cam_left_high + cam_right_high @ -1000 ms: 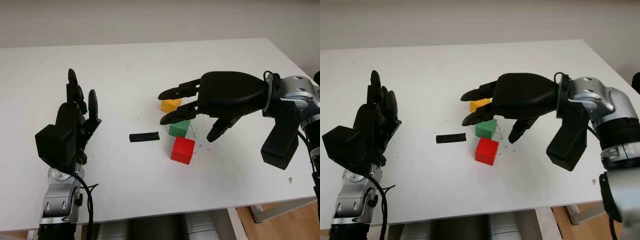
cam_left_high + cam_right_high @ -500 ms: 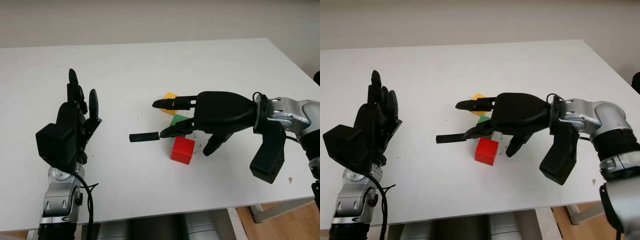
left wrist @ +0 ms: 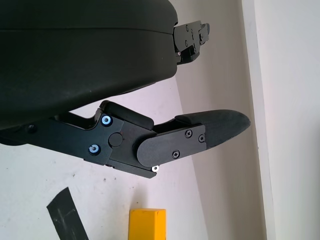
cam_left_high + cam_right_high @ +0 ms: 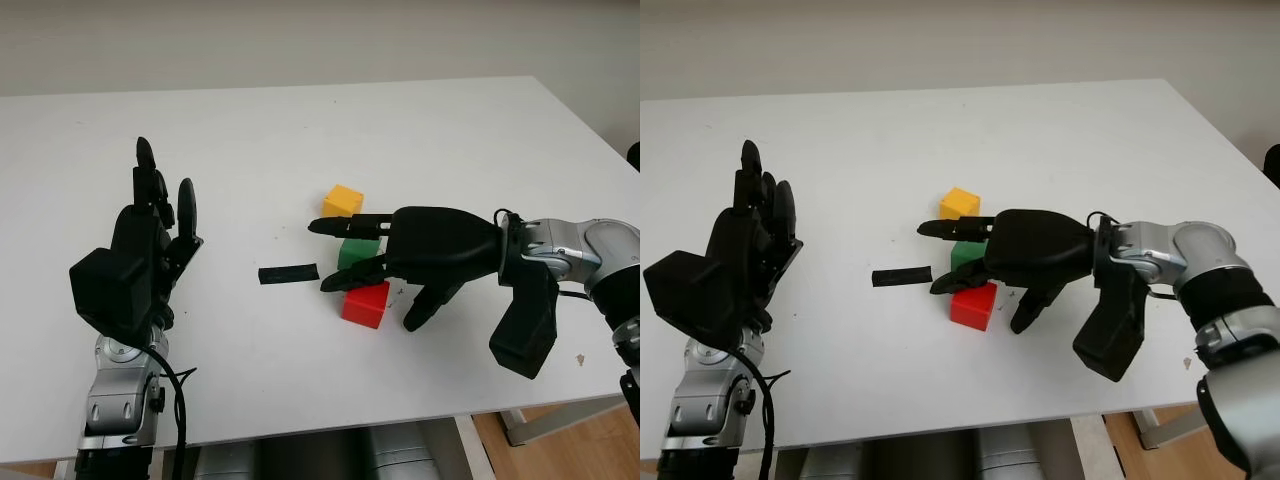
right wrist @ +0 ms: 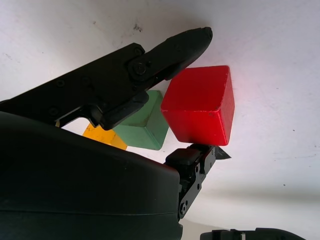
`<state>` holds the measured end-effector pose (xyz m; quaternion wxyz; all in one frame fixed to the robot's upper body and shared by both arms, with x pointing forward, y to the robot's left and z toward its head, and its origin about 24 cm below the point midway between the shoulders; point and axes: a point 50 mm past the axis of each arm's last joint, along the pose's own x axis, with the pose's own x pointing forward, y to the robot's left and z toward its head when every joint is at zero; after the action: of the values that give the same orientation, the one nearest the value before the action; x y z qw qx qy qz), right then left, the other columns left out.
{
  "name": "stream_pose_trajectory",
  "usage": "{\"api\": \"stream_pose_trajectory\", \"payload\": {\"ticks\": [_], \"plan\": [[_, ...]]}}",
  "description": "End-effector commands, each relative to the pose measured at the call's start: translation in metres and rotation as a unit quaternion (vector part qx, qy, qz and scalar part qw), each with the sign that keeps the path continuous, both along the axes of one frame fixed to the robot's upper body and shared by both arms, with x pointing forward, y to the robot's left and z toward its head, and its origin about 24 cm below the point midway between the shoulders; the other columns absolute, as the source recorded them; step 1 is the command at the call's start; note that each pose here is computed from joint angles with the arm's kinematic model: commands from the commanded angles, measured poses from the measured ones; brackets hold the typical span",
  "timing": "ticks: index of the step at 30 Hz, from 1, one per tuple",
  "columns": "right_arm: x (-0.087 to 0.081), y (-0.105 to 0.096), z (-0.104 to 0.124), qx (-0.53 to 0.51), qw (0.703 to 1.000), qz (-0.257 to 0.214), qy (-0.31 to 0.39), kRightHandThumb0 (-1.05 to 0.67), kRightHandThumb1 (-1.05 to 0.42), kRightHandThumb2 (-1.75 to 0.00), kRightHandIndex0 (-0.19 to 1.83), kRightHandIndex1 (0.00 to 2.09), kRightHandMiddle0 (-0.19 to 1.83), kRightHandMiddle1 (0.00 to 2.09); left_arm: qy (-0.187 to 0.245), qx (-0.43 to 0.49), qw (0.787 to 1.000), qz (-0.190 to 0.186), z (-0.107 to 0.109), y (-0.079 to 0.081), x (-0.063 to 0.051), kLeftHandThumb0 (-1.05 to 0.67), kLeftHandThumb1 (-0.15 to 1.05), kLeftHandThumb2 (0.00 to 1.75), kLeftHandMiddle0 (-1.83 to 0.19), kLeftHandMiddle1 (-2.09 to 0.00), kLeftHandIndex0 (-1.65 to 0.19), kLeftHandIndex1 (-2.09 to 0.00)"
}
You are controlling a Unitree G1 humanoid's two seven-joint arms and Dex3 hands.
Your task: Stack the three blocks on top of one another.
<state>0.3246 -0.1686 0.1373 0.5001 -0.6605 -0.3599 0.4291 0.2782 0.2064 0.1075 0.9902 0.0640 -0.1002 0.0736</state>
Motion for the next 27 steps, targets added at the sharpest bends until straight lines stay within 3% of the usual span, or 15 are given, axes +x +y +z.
{"api": "stream_pose_trajectory", "payload": {"ticks": [1, 10, 12, 14, 16, 21, 27], "plan": [[0.0032, 0.0038, 0.0027, 0.003, 1.000, 0.003, -0.011, -0.62, -0.85, -0.06, -0.01, 0.06, 0.58, 0.08, -0.016, 0.003, 1.000, 0.001, 0.0059, -0.0001, -0.0015, -0.75, 1.05, 0.65, 0.19, 0.00, 0.19, 0.00], [0.0041, 0.0056, -0.0028, 0.043, 0.998, 0.013, -0.040, -0.50, -0.90, -0.06, 0.12, 0.10, 0.82, 0.24, -0.016, 0.010, 1.000, 0.001, 0.0052, -0.0008, -0.0021, -0.75, 1.05, 0.66, 0.19, 0.00, 0.19, 0.00], [0.0042, 0.0063, -0.0025, 0.058, 0.997, 0.018, -0.047, -0.48, -0.91, -0.06, 0.19, 0.07, 0.74, 0.56, -0.016, 0.010, 1.000, 0.002, 0.0049, -0.0011, -0.0022, -0.74, 1.05, 0.66, 0.19, 0.00, 0.19, 0.00], [0.0050, 0.0067, -0.0021, 0.064, 0.997, 0.020, -0.049, -0.43, -0.93, -0.06, 0.24, 0.06, 0.58, 1.07, -0.015, 0.009, 1.000, 0.001, 0.0045, -0.0014, -0.0024, -0.74, 1.05, 0.66, 0.19, 0.00, 0.19, 0.00], [0.0060, 0.0072, -0.0013, 0.066, 0.996, 0.021, -0.050, -0.43, -0.94, -0.05, 0.24, 0.05, 0.51, 1.25, -0.014, 0.010, 1.000, 0.002, 0.0044, -0.0014, -0.0022, -0.74, 1.05, 0.66, 0.19, 0.00, 0.19, 0.00], [0.0077, 0.0082, -0.0009, 0.078, 0.995, 0.020, -0.050, -0.44, -0.92, -0.05, 0.26, 0.06, 0.51, 1.36, -0.015, 0.014, 1.000, 0.003, 0.0042, -0.0015, -0.0018, -0.74, 1.05, 0.66, 0.19, 0.00, 0.19, 0.00], [0.0095, 0.0100, 0.0051, 0.112, 0.993, 0.011, -0.033, -0.45, -0.91, -0.05, 0.28, 0.07, 0.48, 1.33, -0.015, 0.013, 1.000, 0.003, 0.0042, -0.0016, -0.0008, -0.74, 1.05, 0.66, 0.19, 0.00, 0.19, 0.00]]}}
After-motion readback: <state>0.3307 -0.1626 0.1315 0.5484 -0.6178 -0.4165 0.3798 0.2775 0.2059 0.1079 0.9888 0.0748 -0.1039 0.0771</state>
